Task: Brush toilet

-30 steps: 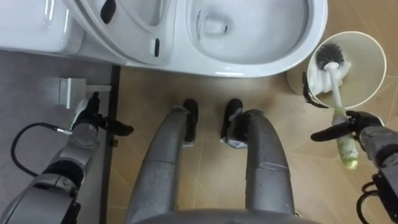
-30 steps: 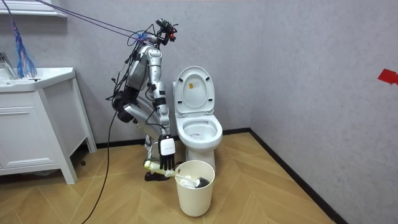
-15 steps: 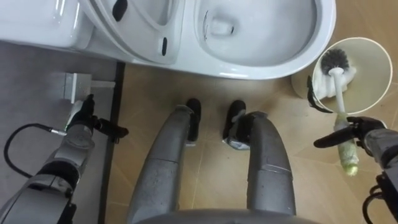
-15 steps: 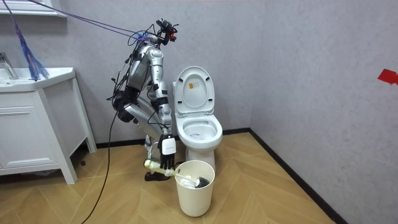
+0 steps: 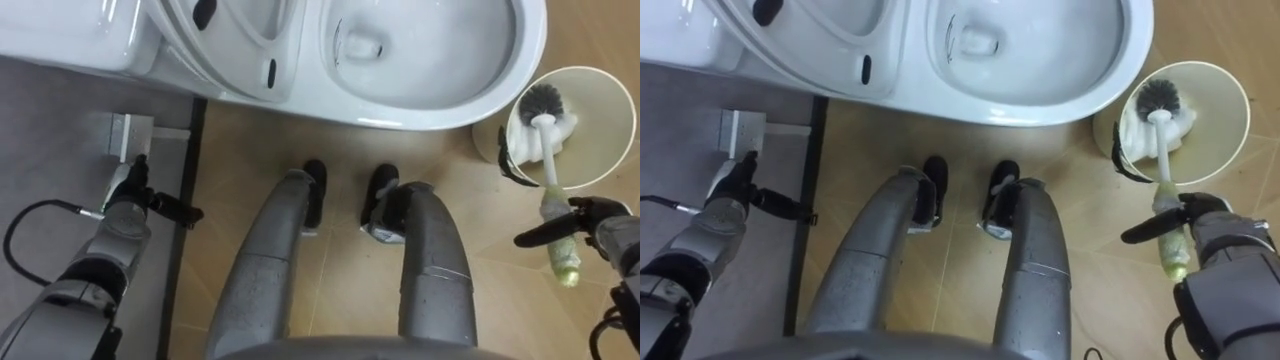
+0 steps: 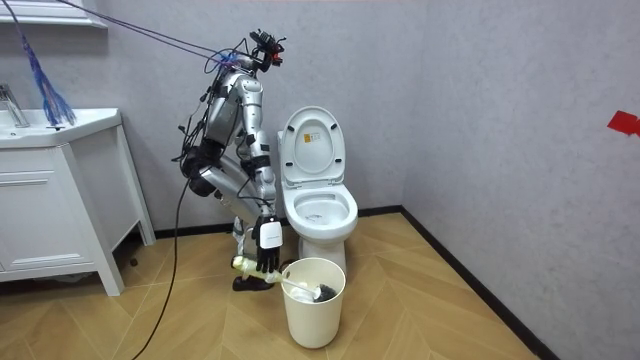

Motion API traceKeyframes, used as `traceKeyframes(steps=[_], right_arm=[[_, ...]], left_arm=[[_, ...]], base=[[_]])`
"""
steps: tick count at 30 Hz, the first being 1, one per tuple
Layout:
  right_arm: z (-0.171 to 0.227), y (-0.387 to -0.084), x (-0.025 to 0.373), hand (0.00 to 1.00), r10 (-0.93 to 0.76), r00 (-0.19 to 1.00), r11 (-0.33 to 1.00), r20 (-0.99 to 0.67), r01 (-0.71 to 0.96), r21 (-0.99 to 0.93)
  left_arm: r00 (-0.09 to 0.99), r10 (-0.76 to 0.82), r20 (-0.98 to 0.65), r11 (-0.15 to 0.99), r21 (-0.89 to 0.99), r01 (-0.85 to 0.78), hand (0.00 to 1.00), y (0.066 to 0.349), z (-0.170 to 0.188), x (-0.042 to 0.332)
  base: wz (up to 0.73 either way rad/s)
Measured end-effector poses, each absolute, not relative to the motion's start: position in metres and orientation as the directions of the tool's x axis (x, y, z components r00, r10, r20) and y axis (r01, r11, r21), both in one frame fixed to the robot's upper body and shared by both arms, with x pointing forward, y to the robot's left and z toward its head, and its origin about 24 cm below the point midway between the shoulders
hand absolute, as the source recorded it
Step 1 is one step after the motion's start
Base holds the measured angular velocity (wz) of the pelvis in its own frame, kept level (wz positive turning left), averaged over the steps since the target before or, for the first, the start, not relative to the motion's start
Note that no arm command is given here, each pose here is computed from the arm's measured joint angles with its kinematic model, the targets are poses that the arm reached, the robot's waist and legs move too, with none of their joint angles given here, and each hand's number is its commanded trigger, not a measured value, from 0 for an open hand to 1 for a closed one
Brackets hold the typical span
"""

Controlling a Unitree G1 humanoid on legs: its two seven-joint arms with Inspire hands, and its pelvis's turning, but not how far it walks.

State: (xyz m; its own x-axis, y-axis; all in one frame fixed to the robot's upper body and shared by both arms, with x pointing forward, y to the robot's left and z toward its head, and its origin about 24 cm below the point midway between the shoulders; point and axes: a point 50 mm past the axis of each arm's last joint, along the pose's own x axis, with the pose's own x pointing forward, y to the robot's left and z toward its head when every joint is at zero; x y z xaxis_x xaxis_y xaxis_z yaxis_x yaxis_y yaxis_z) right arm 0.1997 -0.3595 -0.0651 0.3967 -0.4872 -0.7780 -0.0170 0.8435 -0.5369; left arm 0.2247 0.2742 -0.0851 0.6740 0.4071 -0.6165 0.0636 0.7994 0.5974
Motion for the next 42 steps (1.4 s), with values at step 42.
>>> traceKeyframes(steps=[42], right_arm=[[-0.066,-0.362,0.196,0.0,-0.543,0.361,0.83,-0.758,0.092,-0.551]], left_arm=[[0.636,0.467,-0.615,0.792,0.611,0.009,0.0,0.274,-0.089,0.218]], base=[[0.0]])
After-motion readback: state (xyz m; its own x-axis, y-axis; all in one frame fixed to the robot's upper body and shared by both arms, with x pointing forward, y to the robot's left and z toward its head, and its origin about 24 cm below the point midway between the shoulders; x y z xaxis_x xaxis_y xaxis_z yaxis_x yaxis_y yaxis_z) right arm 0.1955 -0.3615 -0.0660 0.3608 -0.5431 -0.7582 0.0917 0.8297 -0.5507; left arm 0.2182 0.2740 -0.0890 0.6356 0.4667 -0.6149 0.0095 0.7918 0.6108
